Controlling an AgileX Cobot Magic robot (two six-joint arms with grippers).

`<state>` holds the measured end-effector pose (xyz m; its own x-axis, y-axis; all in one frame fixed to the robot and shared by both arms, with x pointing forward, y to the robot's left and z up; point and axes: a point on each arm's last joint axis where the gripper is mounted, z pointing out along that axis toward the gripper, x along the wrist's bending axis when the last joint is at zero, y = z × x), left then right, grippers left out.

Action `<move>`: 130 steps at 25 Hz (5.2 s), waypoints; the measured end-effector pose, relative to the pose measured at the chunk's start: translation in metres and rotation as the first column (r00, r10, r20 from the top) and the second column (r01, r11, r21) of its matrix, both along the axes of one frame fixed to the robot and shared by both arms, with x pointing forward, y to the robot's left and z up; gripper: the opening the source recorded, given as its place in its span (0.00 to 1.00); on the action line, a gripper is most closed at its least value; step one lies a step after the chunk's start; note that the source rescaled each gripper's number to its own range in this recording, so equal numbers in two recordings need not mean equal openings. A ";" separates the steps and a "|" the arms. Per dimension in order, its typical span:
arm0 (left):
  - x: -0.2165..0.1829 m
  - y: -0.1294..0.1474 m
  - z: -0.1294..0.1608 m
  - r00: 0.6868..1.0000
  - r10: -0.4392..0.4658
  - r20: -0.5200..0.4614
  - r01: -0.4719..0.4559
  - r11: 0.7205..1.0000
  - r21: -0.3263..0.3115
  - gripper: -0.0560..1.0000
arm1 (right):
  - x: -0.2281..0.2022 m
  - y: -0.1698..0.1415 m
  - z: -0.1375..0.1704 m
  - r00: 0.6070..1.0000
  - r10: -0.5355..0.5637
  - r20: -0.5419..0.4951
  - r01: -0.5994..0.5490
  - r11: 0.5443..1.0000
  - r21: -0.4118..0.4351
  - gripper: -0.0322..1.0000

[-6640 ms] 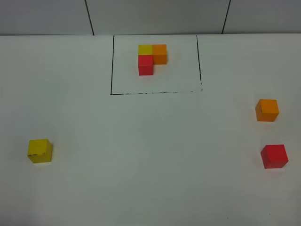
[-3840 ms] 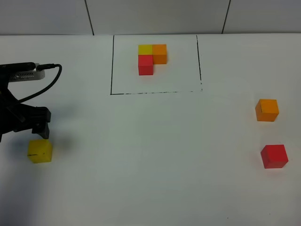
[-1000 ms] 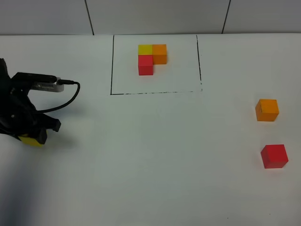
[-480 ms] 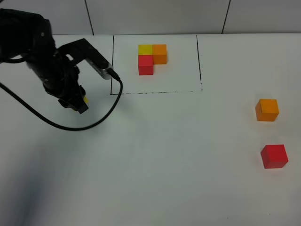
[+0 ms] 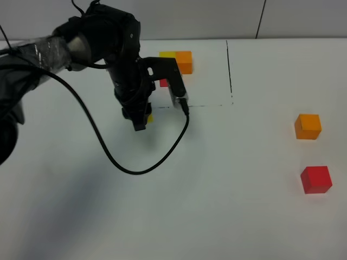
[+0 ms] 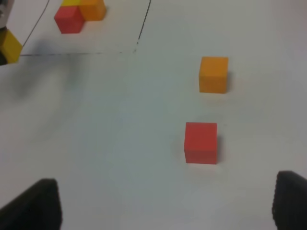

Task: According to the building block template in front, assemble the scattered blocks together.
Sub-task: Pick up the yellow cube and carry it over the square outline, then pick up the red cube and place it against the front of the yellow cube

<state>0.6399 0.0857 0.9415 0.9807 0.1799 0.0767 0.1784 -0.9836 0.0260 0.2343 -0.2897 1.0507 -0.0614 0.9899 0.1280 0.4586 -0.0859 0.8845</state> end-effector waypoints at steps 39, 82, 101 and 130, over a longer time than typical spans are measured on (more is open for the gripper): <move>0.020 -0.044 -0.050 0.980 -0.194 -0.048 0.192 0.981 -0.042 0.06 | 0.000 0.000 0.000 1.000 -0.001 0.000 0.001 1.000 0.003 0.80; 0.039 0.229 0.121 0.462 0.887 -0.008 -0.812 0.419 -0.407 0.90 | 0.000 0.000 0.000 1.000 -0.003 -0.001 0.003 1.000 0.005 0.80; -0.145 0.232 0.164 0.239 0.971 0.010 -0.840 0.212 -0.499 0.88 | 0.000 0.000 0.000 1.000 -0.003 -0.001 0.003 1.000 0.005 0.80; -0.385 0.214 0.114 0.204 0.977 0.058 -0.671 0.183 -0.719 0.80 | 0.000 0.000 0.000 1.000 -0.003 -0.001 0.003 1.000 0.005 0.80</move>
<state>0.2545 0.2999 1.0552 0.0244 0.9995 -0.0192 0.6773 -0.0024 0.7357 0.2343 -0.2897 1.0507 -0.0586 0.9893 0.1334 0.4590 -0.0919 0.8837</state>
